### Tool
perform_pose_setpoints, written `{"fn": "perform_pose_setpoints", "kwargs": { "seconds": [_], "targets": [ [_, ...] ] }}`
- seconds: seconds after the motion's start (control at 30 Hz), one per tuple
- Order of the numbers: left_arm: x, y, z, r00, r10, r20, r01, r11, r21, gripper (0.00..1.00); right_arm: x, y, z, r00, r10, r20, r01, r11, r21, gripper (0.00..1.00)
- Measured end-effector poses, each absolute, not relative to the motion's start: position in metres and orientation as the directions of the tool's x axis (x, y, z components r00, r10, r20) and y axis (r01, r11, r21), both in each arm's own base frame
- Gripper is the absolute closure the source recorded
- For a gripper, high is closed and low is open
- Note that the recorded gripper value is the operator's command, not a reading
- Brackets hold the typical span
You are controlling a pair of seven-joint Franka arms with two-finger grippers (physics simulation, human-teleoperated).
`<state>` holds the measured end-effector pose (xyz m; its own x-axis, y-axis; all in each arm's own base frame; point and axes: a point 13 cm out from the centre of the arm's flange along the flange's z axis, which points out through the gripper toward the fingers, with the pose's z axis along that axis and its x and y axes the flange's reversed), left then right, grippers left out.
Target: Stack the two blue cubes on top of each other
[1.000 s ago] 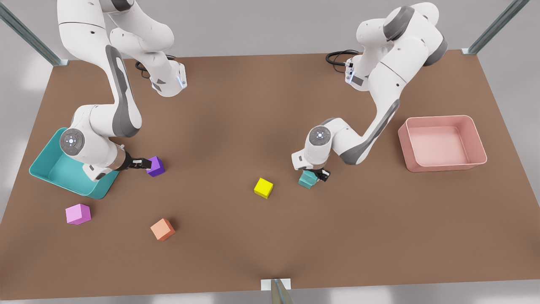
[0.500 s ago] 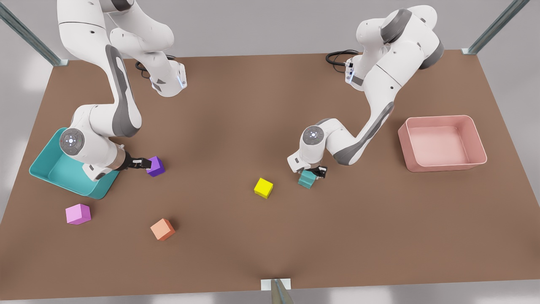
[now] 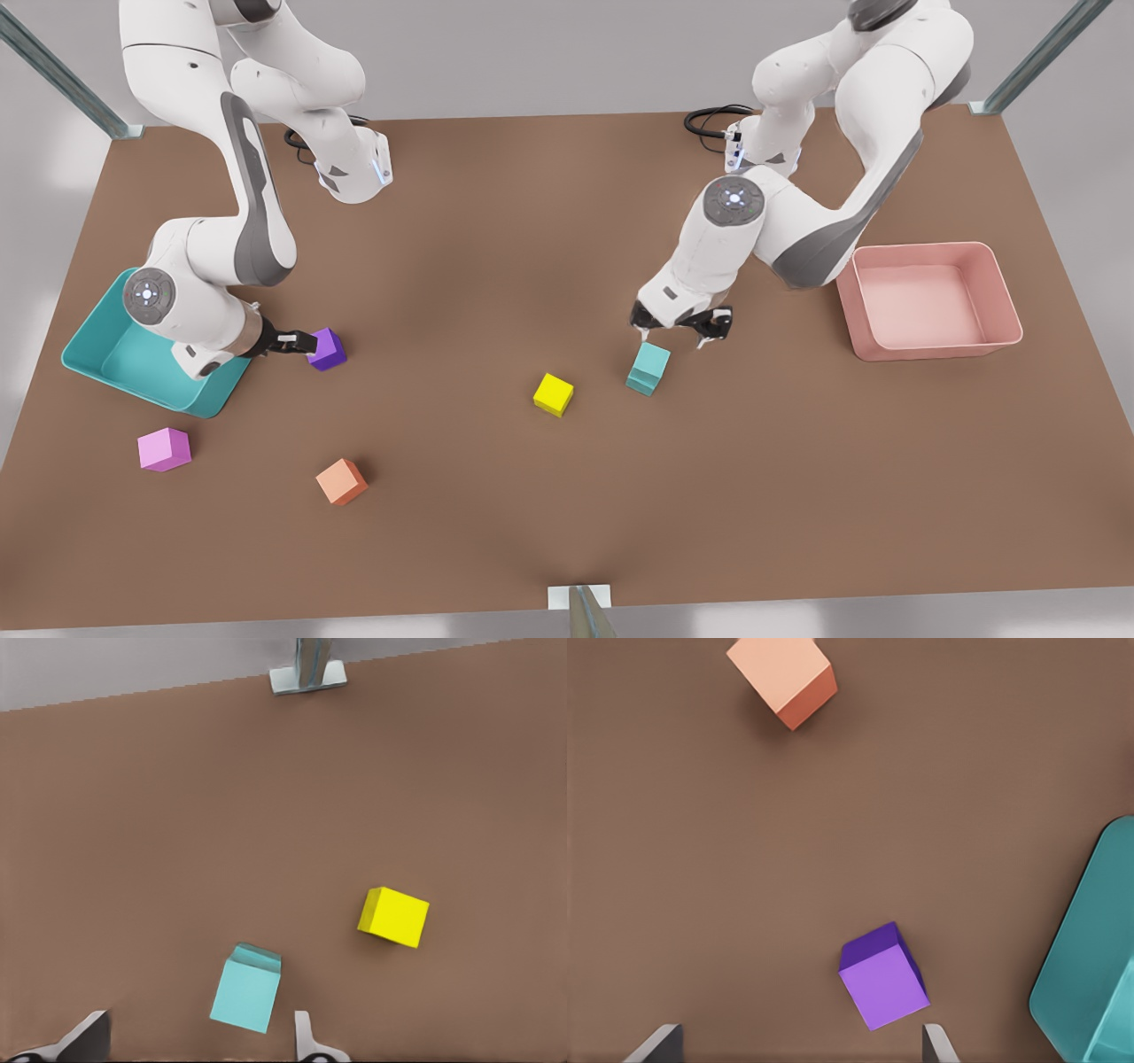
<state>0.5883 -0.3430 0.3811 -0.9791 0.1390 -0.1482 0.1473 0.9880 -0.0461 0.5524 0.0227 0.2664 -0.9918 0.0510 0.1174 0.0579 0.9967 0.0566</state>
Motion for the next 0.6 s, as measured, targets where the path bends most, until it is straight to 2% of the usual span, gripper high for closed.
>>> {"fn": "perform_pose_setpoints", "kwargs": {
  "seconds": [0.1,0.17,0.2,0.27,0.33,0.47,0.6],
  "targets": [
    [0.609,-0.282,0.422,-0.996,0.022,-0.085,0.025,0.999,-0.039,0.00,0.552,0.029,0.266,-0.992,0.040,0.120,0.047,0.997,0.057,0.00],
    [0.654,-0.222,0.433,-0.988,-0.132,-0.074,-0.137,0.988,0.064,0.00,0.553,0.030,0.267,-0.992,0.038,0.119,0.045,0.997,0.057,0.00],
    [0.662,-0.177,0.440,-0.973,-0.221,-0.069,-0.228,0.965,0.130,0.00,0.554,0.030,0.267,-0.992,0.038,0.119,0.045,0.997,0.057,0.00],
    [0.635,-0.124,0.459,-0.953,-0.302,-0.020,-0.302,0.944,0.131,0.00,0.554,0.030,0.267,-0.992,0.038,0.119,0.045,0.997,0.057,0.00],
    [0.618,-0.110,0.468,-0.952,-0.305,0.019,-0.303,0.951,0.064,0.00,0.554,0.031,0.266,-0.992,0.036,0.120,0.043,0.997,0.057,0.00],
    [0.619,-0.127,0.477,-0.974,-0.224,0.029,-0.225,0.974,-0.037,0.00,0.553,0.032,0.267,-0.992,0.034,0.120,0.041,0.997,0.058,0.00],
    [0.621,-0.135,0.479,-0.989,-0.149,0.021,-0.150,0.986,-0.070,0.00,0.553,0.033,0.266,-0.992,0.032,0.122,0.040,0.998,0.058,0.00]
  ]
}}
